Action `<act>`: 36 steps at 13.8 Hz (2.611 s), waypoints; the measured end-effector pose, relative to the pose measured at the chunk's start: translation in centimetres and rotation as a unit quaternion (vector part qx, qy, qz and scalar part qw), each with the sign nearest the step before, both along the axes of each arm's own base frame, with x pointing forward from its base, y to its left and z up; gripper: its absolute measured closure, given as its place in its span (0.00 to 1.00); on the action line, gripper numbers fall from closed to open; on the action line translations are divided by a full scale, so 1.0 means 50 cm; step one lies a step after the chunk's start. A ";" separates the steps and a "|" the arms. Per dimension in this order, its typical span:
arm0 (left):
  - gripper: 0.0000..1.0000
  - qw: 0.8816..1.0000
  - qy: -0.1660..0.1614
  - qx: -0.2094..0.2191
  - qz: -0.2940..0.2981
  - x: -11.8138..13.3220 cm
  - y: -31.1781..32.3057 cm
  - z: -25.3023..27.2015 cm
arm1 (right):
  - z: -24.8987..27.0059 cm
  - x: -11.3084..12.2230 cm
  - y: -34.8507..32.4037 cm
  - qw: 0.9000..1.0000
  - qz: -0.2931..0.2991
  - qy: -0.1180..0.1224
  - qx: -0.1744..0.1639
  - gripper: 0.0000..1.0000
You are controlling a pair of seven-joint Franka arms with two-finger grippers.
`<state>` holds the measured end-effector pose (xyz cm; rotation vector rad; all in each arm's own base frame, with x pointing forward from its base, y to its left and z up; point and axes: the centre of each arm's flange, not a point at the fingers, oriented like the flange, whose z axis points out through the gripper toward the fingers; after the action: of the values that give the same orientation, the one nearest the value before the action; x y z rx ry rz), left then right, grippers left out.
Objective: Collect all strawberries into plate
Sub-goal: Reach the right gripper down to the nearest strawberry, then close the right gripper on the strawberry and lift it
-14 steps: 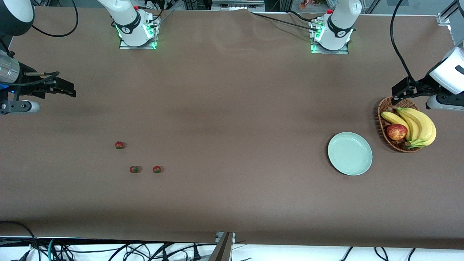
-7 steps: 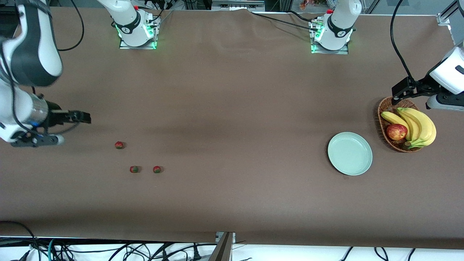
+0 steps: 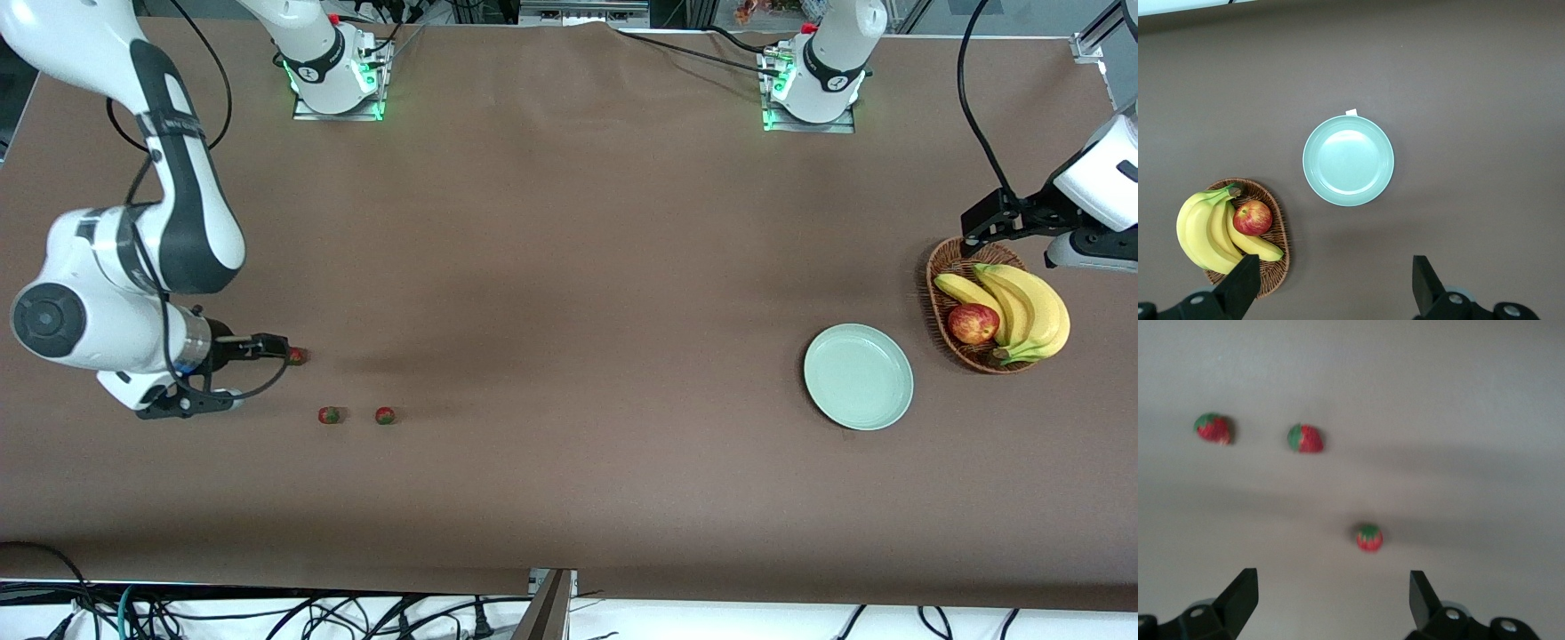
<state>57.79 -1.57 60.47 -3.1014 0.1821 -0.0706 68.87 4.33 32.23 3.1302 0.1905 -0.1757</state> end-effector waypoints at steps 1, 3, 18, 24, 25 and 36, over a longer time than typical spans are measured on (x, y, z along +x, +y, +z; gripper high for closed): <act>0.00 1.000 0.000 0.000 0.000 0.000 0.000 0.000 | -0.035 0.009 0.001 1.000 0.000 -0.008 0.002 0.00; 0.00 1.000 0.000 0.000 0.000 0.000 0.000 0.000 | -0.099 0.019 0.007 1.000 0.002 -0.014 0.004 0.00; 0.00 1.000 0.000 0.000 0.000 0.000 0.000 0.000 | -0.262 0.047 0.075 0.996 0.023 -0.086 0.017 0.00; 0.00 1.000 0.001 0.000 0.000 0.000 0.000 0.000 | -0.267 0.048 0.075 0.996 0.023 -0.089 0.017 0.03; 0.00 1.000 0.001 0.000 0.000 0.000 0.000 0.000 | -0.267 0.048 0.075 0.996 0.023 -0.089 0.017 0.10; 0.00 1.000 0.002 0.000 0.000 -0.001 0.000 -0.001 | -0.267 0.048 0.079 0.995 0.025 -0.090 0.018 0.60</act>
<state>57.75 -1.55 60.43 -3.1017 0.1816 -0.0637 71.28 8.27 18.87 3.1489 0.2713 0.1125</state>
